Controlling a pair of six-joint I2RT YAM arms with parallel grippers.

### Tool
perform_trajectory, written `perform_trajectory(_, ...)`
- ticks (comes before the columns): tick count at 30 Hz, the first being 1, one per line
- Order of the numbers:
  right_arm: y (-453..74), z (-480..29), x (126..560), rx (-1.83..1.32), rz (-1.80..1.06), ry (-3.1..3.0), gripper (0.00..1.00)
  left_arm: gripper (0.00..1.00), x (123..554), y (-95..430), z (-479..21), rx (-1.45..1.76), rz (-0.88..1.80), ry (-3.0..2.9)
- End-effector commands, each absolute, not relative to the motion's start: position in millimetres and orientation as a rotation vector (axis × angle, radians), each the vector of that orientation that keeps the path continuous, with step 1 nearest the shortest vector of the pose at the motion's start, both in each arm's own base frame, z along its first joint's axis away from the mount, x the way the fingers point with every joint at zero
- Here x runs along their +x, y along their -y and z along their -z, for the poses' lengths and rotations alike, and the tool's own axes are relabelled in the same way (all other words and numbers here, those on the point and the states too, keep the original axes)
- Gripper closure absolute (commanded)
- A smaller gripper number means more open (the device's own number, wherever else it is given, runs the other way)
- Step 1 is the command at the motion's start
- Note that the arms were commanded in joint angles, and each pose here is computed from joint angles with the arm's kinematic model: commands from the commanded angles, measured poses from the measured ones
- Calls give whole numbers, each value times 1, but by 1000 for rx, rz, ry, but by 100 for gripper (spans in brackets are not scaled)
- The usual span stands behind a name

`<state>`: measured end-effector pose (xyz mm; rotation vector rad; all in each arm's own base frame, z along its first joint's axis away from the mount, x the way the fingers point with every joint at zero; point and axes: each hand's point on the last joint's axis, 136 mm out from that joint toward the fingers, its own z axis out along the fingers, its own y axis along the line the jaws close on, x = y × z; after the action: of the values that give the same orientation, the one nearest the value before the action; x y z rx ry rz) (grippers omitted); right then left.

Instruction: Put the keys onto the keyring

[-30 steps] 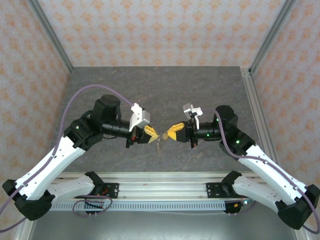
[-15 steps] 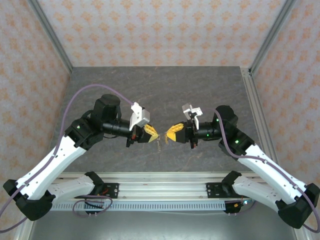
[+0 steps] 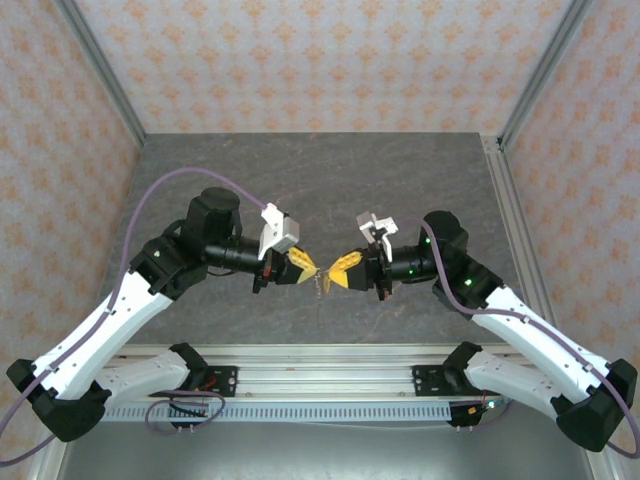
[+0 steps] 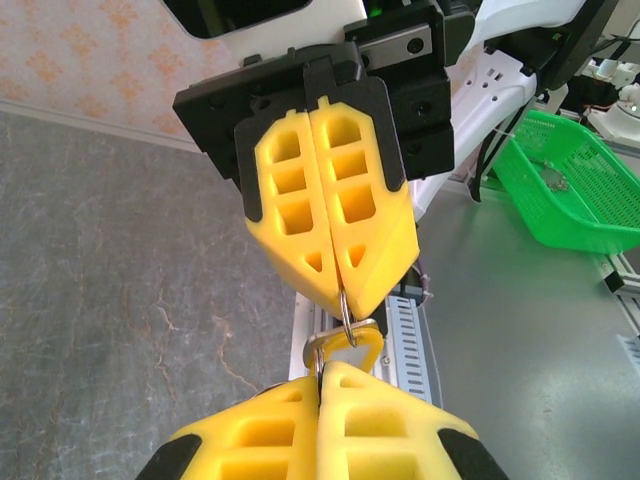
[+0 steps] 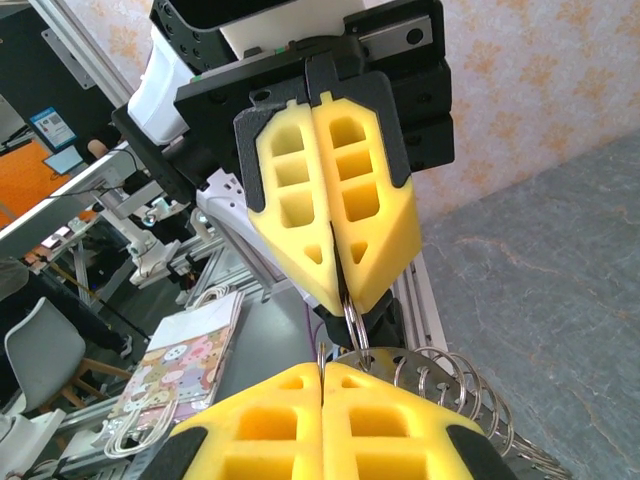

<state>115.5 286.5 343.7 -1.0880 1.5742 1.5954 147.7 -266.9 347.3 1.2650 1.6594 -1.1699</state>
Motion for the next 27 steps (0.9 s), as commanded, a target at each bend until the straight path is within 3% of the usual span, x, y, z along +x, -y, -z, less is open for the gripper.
perform_trajectory(1,-287,-352,108,-1127,-1609,-1500,100,100,143,268,-360,1265,1214,-1591)
perform_trajectory(27,-291,-350,131,-974,-1572,-1560,100,100,142,271,-362,1265,1264,-1572)
